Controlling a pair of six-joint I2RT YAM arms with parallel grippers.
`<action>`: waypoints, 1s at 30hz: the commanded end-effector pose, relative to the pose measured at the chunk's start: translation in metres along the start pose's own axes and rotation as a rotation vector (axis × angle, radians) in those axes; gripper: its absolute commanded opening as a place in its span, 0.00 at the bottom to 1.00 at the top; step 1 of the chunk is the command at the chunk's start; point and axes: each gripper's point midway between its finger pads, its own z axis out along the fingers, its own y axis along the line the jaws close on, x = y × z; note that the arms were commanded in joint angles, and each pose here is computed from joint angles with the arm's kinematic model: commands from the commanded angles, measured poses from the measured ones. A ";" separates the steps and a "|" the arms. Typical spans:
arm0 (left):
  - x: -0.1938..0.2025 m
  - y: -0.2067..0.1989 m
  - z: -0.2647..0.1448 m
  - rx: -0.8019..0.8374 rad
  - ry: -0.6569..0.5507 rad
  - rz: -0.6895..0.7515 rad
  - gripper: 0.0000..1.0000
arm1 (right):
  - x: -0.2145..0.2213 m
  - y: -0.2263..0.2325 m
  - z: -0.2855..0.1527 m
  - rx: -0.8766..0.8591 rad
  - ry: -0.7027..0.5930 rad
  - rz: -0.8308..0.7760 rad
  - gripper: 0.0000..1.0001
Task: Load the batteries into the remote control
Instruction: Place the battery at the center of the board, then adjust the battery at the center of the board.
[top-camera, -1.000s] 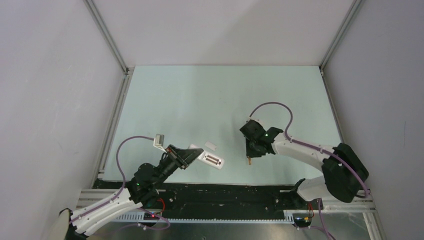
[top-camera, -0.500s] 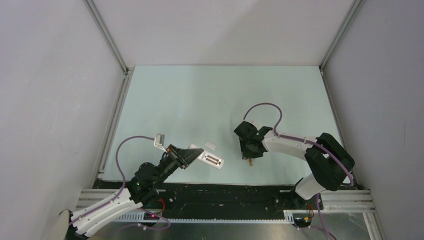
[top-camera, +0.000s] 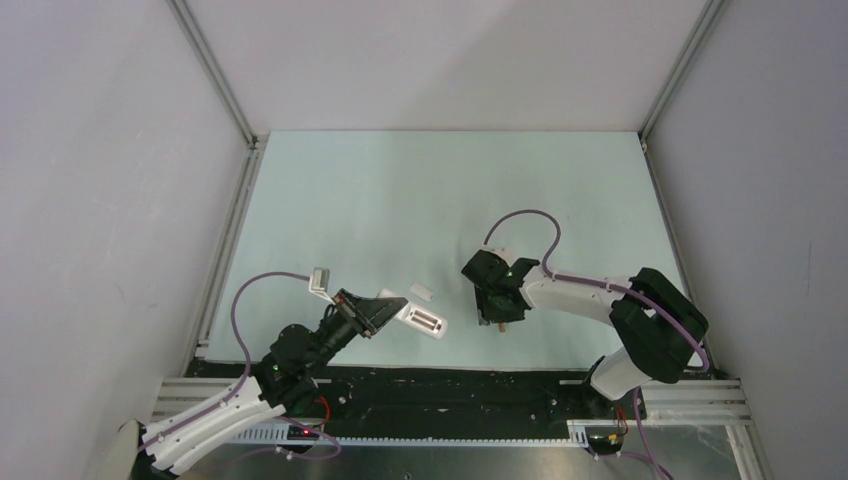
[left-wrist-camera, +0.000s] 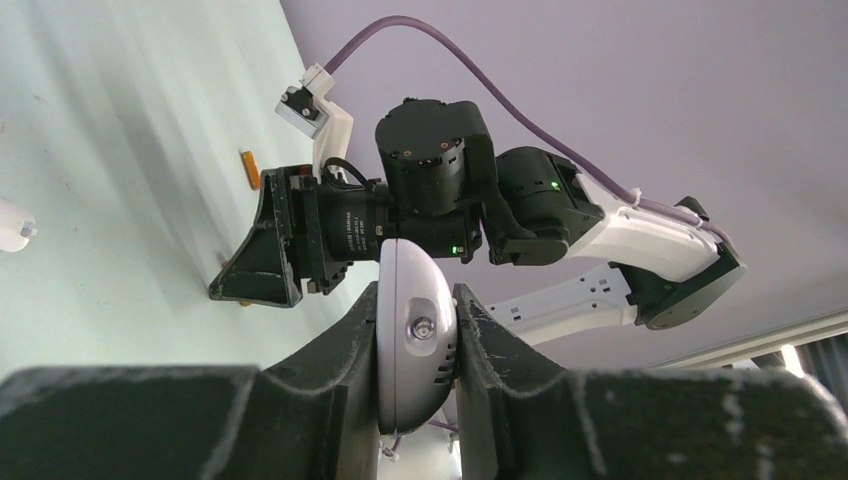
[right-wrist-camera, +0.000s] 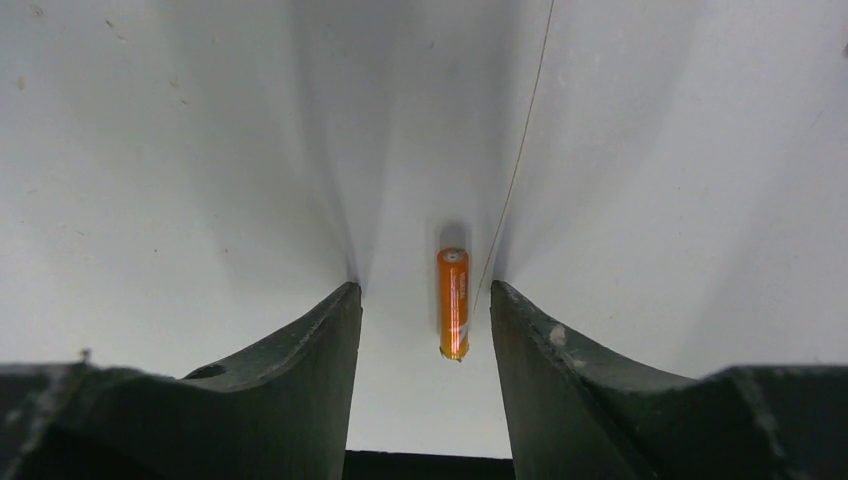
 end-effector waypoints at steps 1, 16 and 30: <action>0.001 0.001 -0.001 0.019 0.003 0.018 0.00 | 0.007 0.000 -0.010 0.003 0.010 0.047 0.53; 0.002 0.004 -0.002 0.013 0.015 0.030 0.00 | 0.016 0.002 -0.011 -0.028 0.013 0.094 0.46; 0.002 0.004 -0.002 0.015 0.018 0.031 0.00 | 0.002 0.015 -0.036 -0.159 -0.061 0.145 0.63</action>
